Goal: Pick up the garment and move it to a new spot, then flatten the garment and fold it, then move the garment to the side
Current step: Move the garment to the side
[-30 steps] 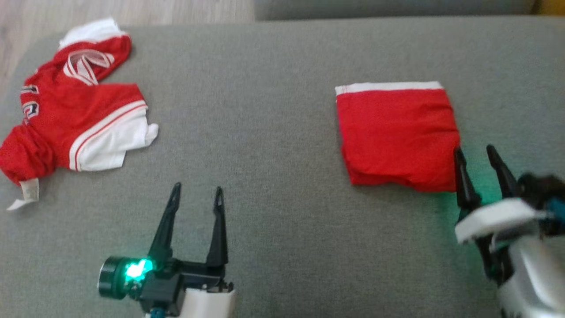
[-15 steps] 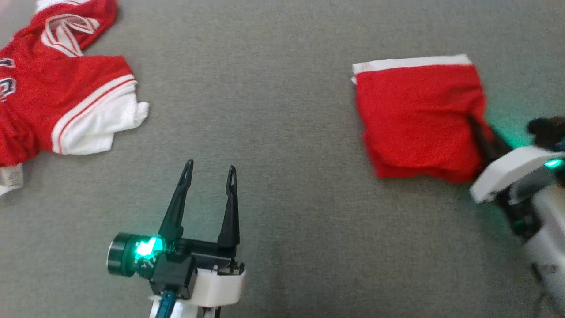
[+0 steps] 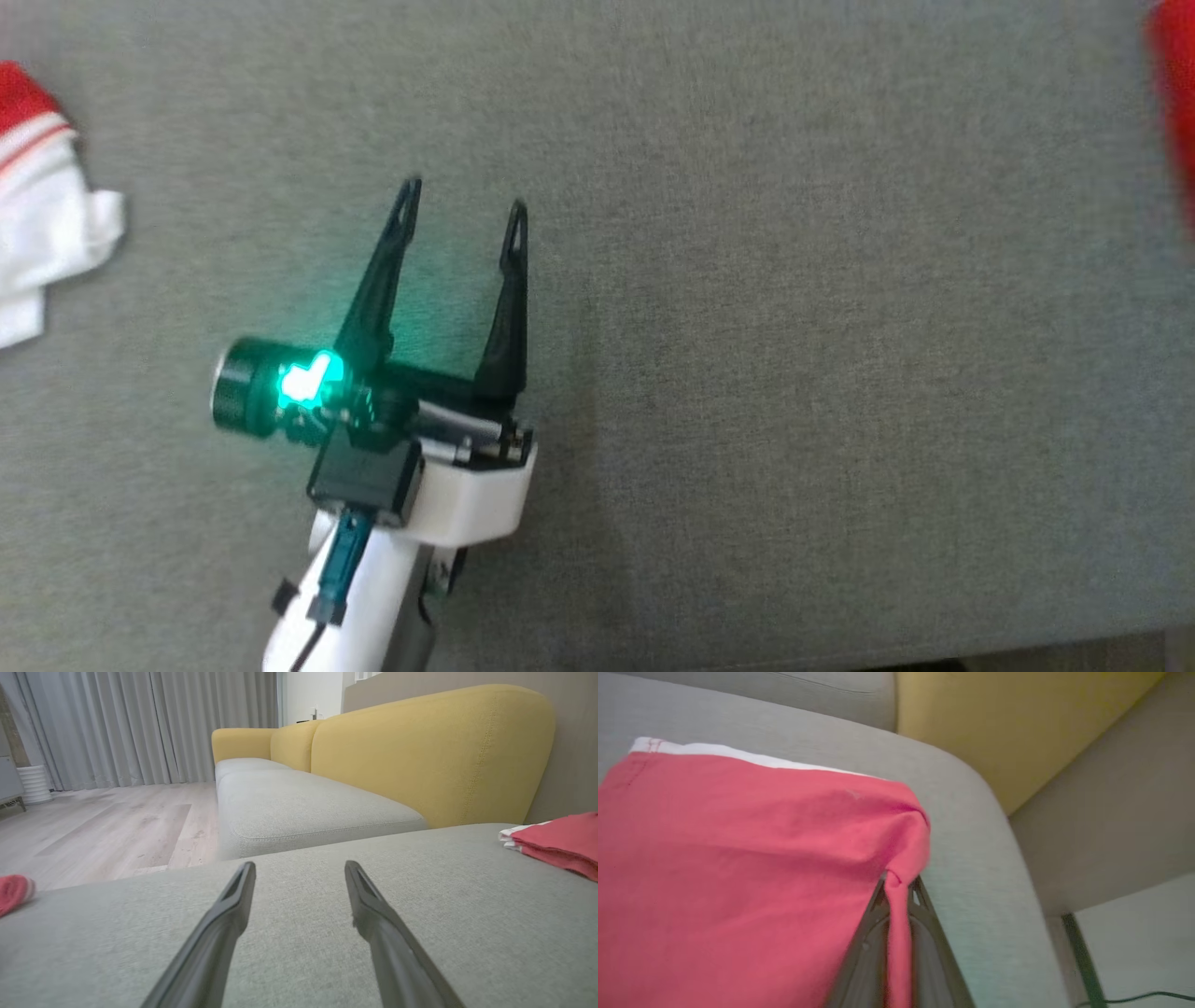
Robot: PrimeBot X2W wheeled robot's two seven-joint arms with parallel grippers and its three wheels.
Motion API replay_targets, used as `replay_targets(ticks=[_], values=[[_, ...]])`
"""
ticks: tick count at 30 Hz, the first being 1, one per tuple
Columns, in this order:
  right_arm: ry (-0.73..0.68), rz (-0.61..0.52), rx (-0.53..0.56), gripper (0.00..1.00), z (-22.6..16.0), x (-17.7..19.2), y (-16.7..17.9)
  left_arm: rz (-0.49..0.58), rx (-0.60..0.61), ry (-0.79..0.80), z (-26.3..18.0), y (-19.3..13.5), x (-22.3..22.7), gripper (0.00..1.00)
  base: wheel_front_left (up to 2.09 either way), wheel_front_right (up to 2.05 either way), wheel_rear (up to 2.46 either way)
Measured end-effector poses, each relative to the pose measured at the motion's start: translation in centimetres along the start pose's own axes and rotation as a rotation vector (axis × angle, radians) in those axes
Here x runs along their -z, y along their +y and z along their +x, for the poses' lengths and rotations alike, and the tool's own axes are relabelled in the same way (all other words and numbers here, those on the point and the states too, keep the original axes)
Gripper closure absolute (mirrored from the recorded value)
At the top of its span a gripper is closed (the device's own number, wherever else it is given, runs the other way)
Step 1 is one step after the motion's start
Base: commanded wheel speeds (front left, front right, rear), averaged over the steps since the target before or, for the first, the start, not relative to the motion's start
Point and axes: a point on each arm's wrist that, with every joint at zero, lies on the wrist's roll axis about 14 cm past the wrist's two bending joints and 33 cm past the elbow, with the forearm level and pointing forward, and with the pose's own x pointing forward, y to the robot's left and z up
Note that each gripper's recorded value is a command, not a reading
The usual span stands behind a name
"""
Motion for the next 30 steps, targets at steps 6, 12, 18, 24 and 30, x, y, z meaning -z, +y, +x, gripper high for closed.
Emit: replay_targets(ticks=[6,12,18,24,30], values=[[0.01,-0.081,0.164,0.0,1.0,0.5,-6.0,-0.03,0.034,0.033,2.3,-0.5,3.2,0.0,0.0,0.0,0.0],[-0.156,-0.17,0.152,0.0,1.7,-2.4,-3.5,-0.023,0.022,0.034,2.2,0.0,2.9,0.0,0.0,0.0,0.0],[-0.308,0.001,-0.057,0.0,0.1,-4.2,7.5,-0.023,-0.057,0.03,0.0,1.5,0.6,0.0,0.0,0.0,0.0],[-0.417,0.148,-0.231,0.0,-4.5,-5.5,16.2,-0.031,-0.149,0.031,-3.9,3.2,-1.6,0.0,0.0,0.0,0.0],[-0.5,0.266,-0.353,0.0,-10.7,-7.4,22.7,-0.029,-0.218,-0.002,-8.2,4.3,-4.2,0.0,0.0,0.0,0.0]])
